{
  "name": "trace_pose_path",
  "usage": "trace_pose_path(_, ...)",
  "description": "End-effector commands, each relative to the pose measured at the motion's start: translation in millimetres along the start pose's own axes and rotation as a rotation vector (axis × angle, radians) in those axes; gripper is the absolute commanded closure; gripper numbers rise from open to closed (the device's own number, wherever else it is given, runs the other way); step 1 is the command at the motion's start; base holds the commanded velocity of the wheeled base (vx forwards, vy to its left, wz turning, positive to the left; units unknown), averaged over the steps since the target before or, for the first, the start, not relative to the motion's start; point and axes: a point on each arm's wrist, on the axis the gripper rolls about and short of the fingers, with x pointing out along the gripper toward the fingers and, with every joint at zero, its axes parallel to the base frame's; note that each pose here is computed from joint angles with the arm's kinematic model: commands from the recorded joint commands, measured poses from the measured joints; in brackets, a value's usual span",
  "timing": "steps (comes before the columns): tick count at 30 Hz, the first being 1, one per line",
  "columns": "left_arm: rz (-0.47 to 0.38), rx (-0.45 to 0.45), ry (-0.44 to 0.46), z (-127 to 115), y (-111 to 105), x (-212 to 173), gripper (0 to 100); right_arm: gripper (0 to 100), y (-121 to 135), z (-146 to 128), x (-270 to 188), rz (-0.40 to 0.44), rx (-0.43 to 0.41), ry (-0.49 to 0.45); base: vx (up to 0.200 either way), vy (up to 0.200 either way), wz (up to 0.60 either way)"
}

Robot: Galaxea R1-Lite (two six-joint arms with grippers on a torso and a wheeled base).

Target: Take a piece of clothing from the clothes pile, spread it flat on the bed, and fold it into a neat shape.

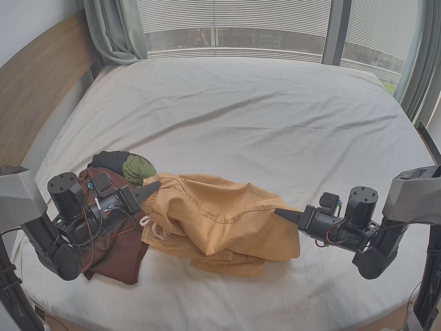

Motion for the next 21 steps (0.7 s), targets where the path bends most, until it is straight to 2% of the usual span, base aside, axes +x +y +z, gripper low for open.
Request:
trace_pose_path(1, -0.037, 0.025, -0.023, 6.8, -12.7, -2.4, 100, 100, 25.6, 9.2, -16.3, 0.046, -0.039, -0.034, 0.000, 0.000, 0.00)
trace_pose_path(10, -0.048, 0.063, -0.031, 9.0, -16.3, -3.1, 100, 100, 51.5, 14.9, -34.5, 0.107, -0.105, -0.055, 0.000, 0.000, 0.00)
trace_pose_path(13, -0.052, 0.095, -0.035, 9.9, -18.5, -4.3, 100, 100, 54.1, 16.8, -37.5, 0.112, -0.120, -0.065, 0.000, 0.000, 0.00)
trace_pose_path(21, -0.064, 0.103, -0.047, 13.5, -24.4, -9.7, 100, 100, 63.7, 25.8, -46.1, 0.136, -0.146, -0.105, 0.000, 0.000, 0.00)
